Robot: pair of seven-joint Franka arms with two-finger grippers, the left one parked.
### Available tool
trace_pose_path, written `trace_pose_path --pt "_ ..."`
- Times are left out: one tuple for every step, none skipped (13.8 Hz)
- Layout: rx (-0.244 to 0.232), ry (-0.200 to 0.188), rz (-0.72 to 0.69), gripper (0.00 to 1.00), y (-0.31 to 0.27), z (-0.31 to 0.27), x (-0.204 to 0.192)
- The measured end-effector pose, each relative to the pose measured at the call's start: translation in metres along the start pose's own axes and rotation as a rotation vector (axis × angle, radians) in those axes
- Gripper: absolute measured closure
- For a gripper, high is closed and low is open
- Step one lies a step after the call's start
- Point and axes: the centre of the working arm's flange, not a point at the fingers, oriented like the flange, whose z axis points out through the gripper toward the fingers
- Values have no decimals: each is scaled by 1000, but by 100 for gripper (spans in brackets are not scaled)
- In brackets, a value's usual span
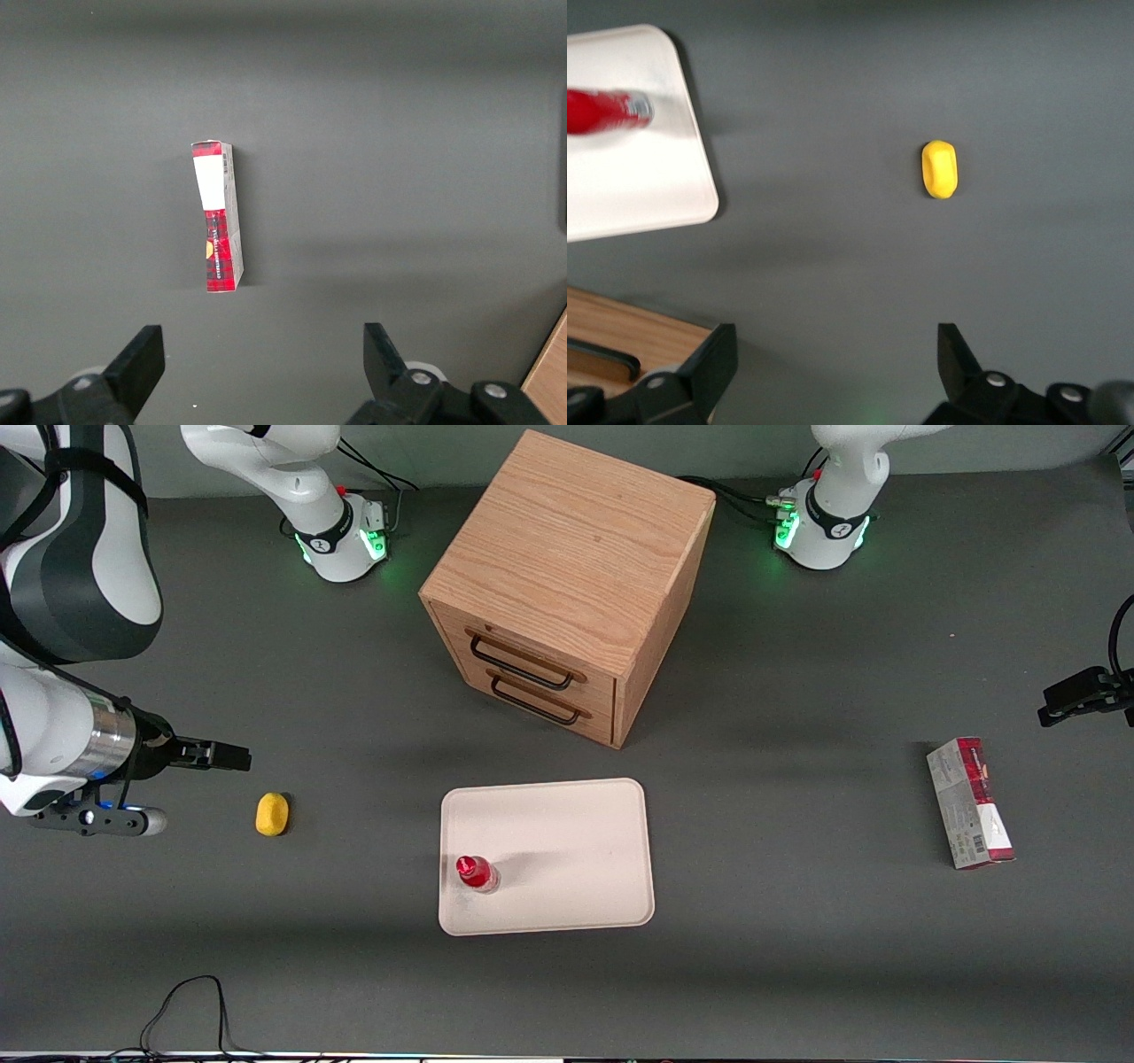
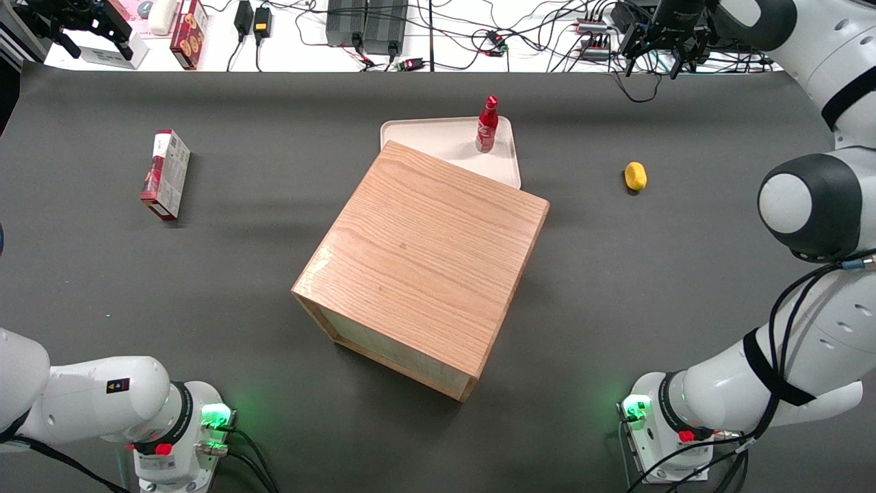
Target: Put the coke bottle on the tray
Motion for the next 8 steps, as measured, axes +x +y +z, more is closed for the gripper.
trace_pose_path --pt "0 -6 -22 0 5 0 -5" --pt "2 -7 -31 0 13 -2 -12" --pt "6 7 -37 0 19 -7 -21" --pt "10 34 -41 0 23 -14 -32" --pt "15 65 -43 0 25 -21 -43" --pt "18 86 -43 0 26 -28 -54" --pt "22 99 -44 0 28 -33 -62" --pt "26 109 -46 0 29 -37 -67"
